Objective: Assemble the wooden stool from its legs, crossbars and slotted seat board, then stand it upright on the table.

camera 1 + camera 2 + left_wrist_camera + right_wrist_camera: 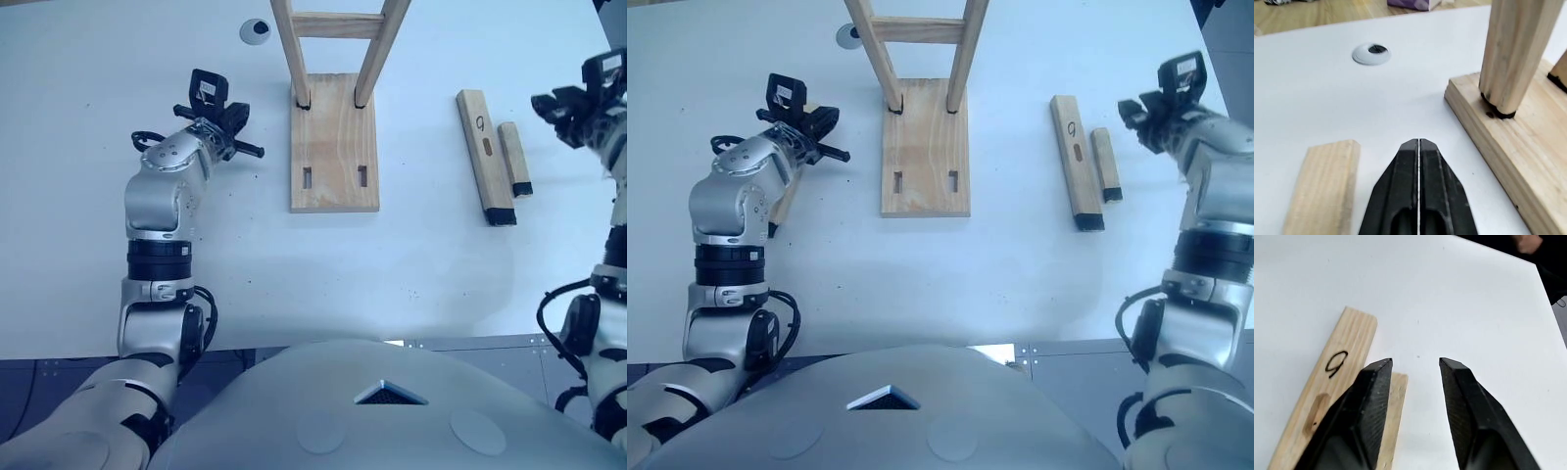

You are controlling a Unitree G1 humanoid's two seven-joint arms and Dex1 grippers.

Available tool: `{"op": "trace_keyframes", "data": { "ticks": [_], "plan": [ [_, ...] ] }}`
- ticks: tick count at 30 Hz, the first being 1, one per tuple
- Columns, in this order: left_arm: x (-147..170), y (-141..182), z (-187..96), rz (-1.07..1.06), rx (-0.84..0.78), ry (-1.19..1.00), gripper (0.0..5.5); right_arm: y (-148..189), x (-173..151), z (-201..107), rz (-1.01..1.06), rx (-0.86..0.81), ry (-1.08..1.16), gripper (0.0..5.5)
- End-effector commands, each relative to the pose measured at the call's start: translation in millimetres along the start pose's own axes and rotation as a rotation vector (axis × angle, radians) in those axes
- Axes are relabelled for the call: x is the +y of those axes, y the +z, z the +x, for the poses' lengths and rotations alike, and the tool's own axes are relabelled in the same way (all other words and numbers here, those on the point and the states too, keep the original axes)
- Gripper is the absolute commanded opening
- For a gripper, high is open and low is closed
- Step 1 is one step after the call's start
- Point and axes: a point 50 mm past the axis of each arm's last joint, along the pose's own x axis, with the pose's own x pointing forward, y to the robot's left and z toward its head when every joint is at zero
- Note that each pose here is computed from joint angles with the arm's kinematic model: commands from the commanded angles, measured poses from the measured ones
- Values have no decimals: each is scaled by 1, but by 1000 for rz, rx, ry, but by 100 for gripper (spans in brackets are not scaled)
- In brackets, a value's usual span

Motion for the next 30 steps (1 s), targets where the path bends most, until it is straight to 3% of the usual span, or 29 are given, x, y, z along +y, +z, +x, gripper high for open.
{"op": "trace_keyframes", "data": {
  "ticks": [1,16,23,25,30],
  "plan": [
    [7,5,-8,8,-14,35,0,-13,1,-12,9,82,48,231],
    [0,1,-9,4,10,15,0,-60,14,-14,58,239,80,248],
    [6,20,-12,-43,-99,44,0,-91,25,-21,117,358,148,143],
    [5,31,-14,-84,-157,22,0,-84,21,-16,129,273,82,130],
    [-6,69,-33,-229,-341,-129,65,5,-4,-15,125,-314,-146,130]
  ]
}}
